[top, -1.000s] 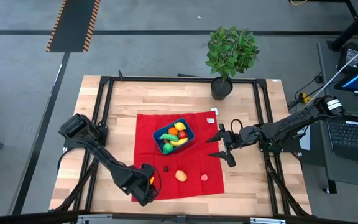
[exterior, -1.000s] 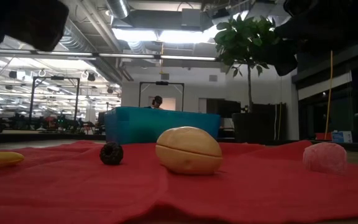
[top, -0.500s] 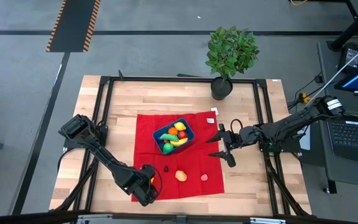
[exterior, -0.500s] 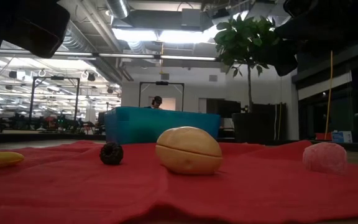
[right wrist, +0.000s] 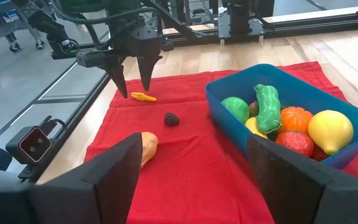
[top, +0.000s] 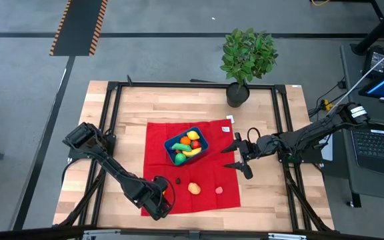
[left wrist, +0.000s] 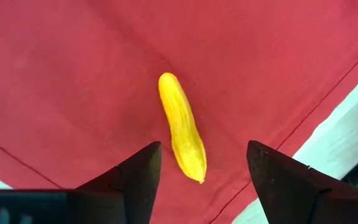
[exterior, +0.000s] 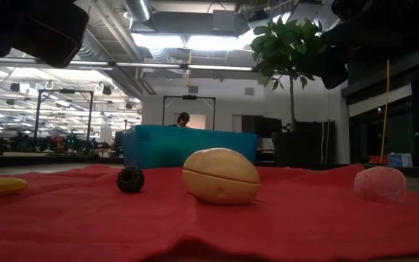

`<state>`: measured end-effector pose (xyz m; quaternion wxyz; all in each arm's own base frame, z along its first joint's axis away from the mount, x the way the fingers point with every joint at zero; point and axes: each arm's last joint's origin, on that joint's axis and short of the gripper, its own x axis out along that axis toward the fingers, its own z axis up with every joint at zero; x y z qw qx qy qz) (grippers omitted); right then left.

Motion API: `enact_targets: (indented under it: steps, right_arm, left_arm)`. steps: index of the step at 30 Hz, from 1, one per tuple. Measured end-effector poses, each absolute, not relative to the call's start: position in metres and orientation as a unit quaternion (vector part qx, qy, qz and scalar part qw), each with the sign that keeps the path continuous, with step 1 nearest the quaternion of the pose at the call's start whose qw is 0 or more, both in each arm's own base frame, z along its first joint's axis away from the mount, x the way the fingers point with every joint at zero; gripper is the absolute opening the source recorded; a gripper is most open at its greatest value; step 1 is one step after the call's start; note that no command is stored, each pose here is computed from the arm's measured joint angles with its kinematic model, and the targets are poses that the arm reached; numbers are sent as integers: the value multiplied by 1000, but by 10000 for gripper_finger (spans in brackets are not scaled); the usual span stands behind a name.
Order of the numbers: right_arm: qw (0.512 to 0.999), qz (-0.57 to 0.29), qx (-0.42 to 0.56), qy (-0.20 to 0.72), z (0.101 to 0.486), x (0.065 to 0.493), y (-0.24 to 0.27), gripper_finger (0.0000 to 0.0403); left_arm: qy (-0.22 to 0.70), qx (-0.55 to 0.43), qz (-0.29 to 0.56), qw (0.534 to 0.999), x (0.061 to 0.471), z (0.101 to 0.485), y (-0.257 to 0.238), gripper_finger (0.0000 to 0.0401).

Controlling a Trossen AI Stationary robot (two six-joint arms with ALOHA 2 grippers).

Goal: Pick and placing Produce into tupperware
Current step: Put the corn into the blue bin

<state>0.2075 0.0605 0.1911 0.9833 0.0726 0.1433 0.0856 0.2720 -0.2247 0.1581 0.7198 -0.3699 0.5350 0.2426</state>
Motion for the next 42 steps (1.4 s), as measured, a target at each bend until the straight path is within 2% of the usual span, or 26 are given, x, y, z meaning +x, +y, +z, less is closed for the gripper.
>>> enact_targets:
  steps: [9, 32, 37, 42]
  right_arm:
    - [983, 85, 72, 147, 191, 207, 60, 289]
    - [981, 84, 71, 159, 188, 207, 60, 289]
    - [981, 83, 72, 159, 188, 207, 60, 289]
    - [981, 83, 73, 159, 188, 207, 60, 289]
  left_arm:
    - [541, -367, 247, 715, 276, 146, -226, 215]
    - [557, -376, 237, 702, 277, 146, -226, 186]
    - [560, -369, 245, 700, 278, 146, -221, 160]
    - [562, -358, 239, 706, 282, 146, -216, 115]
